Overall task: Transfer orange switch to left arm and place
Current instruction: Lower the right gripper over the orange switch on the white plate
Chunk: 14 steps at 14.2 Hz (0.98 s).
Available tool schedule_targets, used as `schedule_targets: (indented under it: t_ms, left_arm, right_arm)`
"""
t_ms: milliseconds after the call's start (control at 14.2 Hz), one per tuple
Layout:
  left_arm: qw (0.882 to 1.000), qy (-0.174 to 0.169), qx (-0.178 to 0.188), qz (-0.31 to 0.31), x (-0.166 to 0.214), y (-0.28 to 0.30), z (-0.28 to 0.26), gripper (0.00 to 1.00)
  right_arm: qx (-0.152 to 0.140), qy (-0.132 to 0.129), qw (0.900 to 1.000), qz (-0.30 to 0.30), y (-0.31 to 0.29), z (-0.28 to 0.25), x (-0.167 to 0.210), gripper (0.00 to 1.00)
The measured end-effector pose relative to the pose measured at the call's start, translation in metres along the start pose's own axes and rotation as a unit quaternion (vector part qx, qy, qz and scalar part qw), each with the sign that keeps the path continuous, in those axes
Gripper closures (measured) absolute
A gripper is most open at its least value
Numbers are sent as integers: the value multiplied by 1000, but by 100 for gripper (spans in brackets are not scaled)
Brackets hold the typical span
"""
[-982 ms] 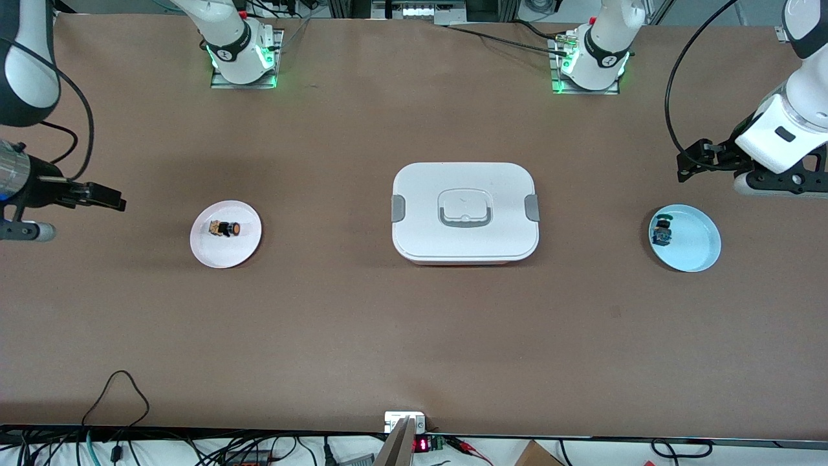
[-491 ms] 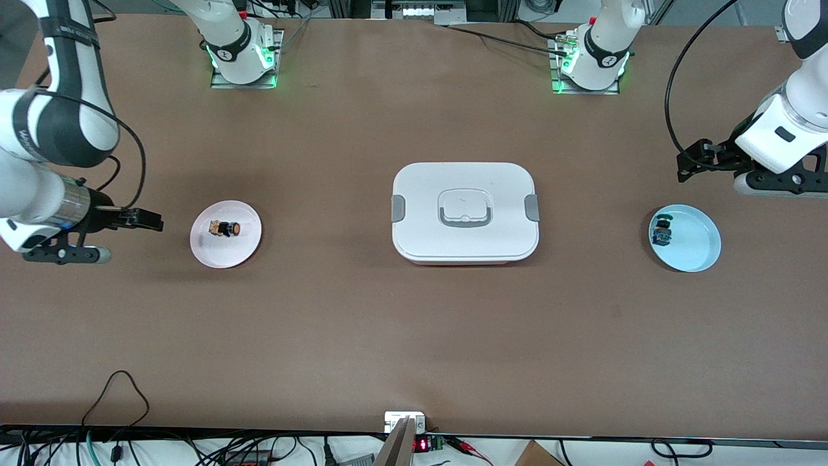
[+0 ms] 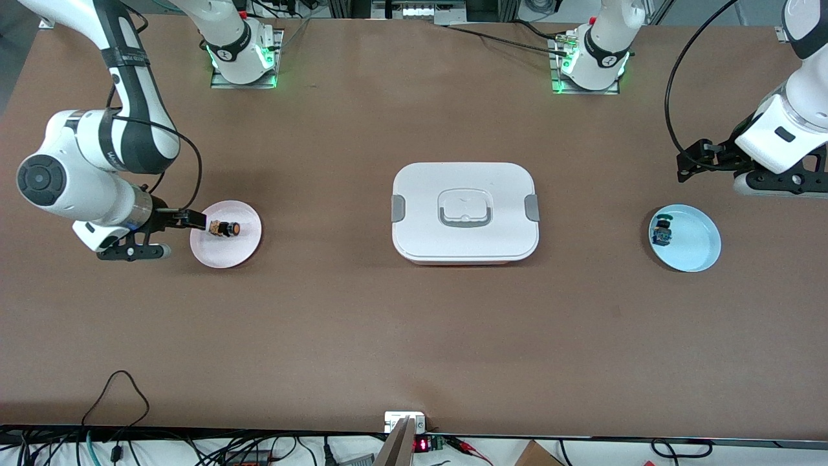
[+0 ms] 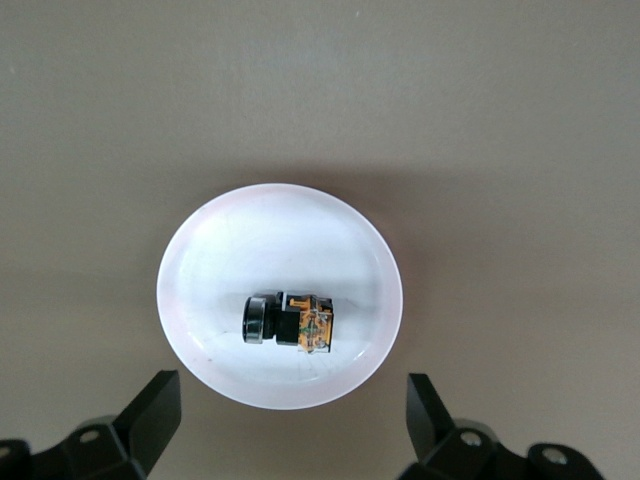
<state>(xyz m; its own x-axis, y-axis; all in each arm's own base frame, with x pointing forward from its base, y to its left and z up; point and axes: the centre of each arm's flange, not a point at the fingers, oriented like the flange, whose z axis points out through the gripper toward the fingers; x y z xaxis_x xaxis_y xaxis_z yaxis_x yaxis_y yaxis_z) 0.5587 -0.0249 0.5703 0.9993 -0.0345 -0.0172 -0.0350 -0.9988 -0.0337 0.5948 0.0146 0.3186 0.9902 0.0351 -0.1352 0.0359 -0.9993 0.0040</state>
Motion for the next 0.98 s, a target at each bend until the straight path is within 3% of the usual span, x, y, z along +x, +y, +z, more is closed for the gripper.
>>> schedule_targets:
  t_ms: [421, 982]
  left_arm:
    - [1000, 0, 0, 0, 0, 0, 0, 0]
    - [1000, 0, 0, 0, 0, 0, 0, 0]
  right_arm:
    - [-4, -15, 1000, -2, -3, 74, -9, 0]
    - [-9, -21, 1000, -10, -13, 116, -4, 0]
